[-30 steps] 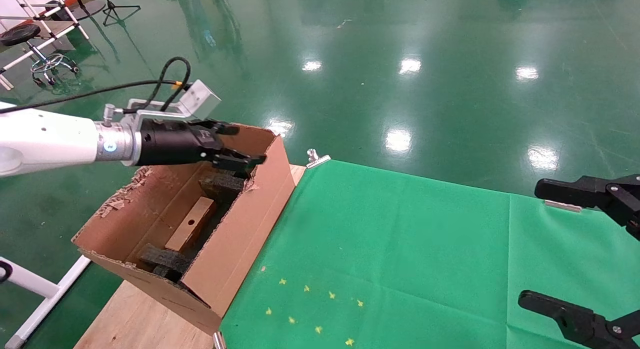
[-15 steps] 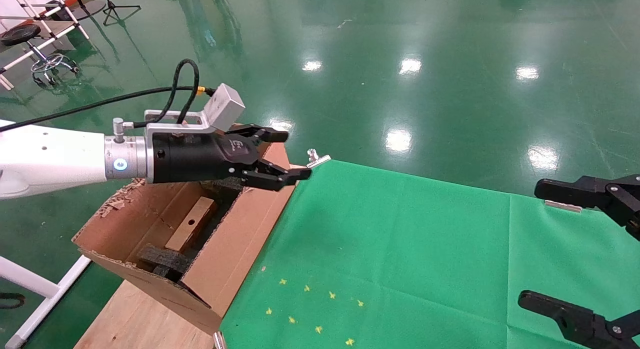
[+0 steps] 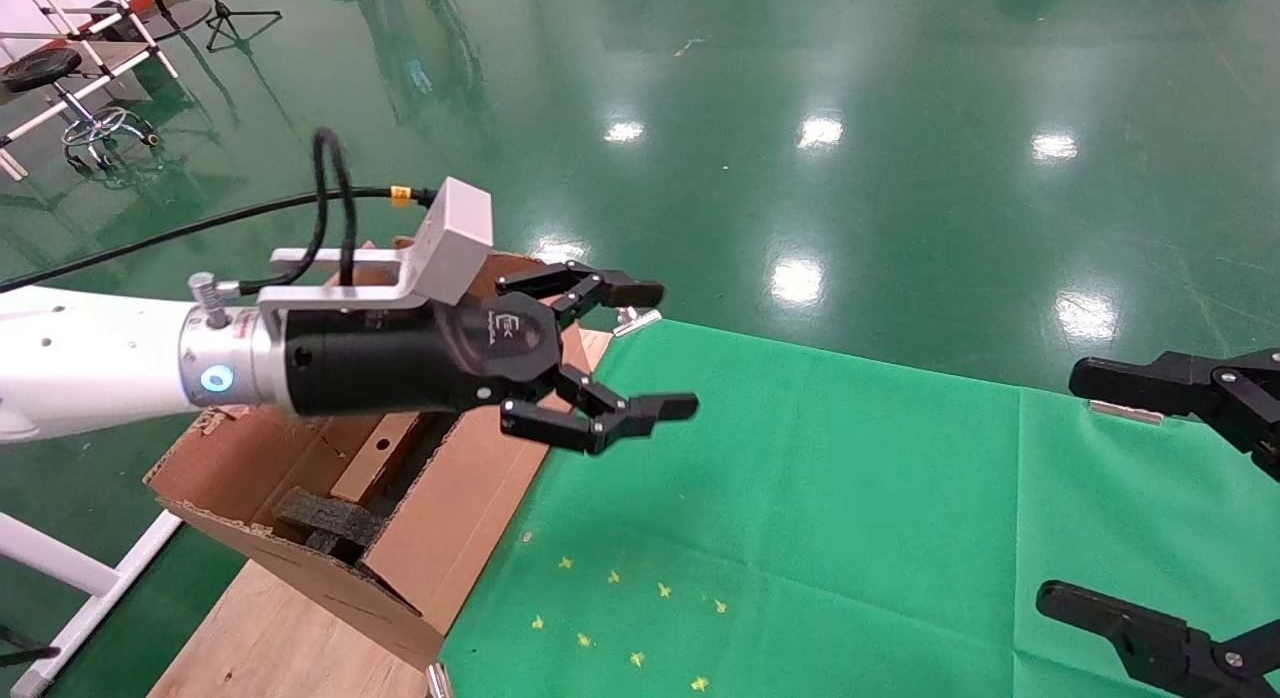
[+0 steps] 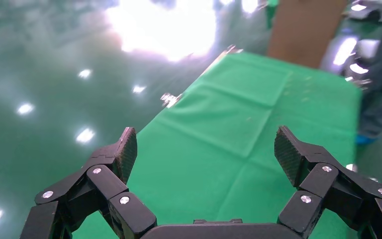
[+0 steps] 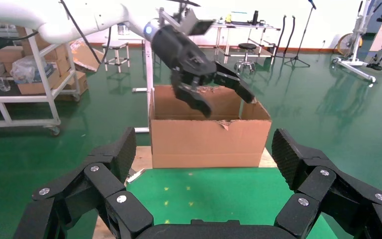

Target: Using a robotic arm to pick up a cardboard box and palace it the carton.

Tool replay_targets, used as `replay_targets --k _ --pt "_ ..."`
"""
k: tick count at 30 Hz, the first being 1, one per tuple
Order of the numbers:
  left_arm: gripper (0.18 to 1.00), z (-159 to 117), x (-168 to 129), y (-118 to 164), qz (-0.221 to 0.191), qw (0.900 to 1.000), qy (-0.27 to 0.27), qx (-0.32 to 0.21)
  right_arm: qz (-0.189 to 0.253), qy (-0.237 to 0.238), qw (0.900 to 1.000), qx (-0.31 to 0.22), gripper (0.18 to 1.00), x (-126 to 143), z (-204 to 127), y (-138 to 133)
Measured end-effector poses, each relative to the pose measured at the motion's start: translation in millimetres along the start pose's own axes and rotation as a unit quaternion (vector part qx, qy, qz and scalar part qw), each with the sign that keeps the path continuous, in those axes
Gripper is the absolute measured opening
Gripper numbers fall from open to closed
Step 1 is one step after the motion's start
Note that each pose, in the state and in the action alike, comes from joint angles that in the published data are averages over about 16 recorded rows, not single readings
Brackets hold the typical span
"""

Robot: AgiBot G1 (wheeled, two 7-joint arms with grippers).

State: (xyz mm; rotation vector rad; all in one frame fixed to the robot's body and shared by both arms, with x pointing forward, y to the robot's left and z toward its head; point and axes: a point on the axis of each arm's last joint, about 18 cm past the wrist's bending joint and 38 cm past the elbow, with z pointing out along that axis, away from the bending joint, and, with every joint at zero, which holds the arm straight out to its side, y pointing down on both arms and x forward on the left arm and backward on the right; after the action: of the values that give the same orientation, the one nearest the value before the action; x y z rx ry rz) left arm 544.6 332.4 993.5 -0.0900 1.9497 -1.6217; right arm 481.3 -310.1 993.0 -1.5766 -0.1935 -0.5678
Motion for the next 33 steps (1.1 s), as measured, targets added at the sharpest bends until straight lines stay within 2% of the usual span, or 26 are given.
replay_targets --k 6,17,33 --pt "1.000 0.4 29.5 -12.5 0.021 0.9978 0.049 0.040 0.000 0.000 1.000 0.000 1.001 0.0 0.0 0.0" --pt "1.000 -4.8 71.7 -29.0 0.051 0.9875 0.117 0.093 0.000 0.000 1.000 0.000 1.001 0.0 0.0 0.0" --pt "1.000 -5.7 74.9 -30.2 0.054 0.9864 0.122 0.097 0.000 0.000 1.000 0.000 1.001 0.0 -0.1 0.1"
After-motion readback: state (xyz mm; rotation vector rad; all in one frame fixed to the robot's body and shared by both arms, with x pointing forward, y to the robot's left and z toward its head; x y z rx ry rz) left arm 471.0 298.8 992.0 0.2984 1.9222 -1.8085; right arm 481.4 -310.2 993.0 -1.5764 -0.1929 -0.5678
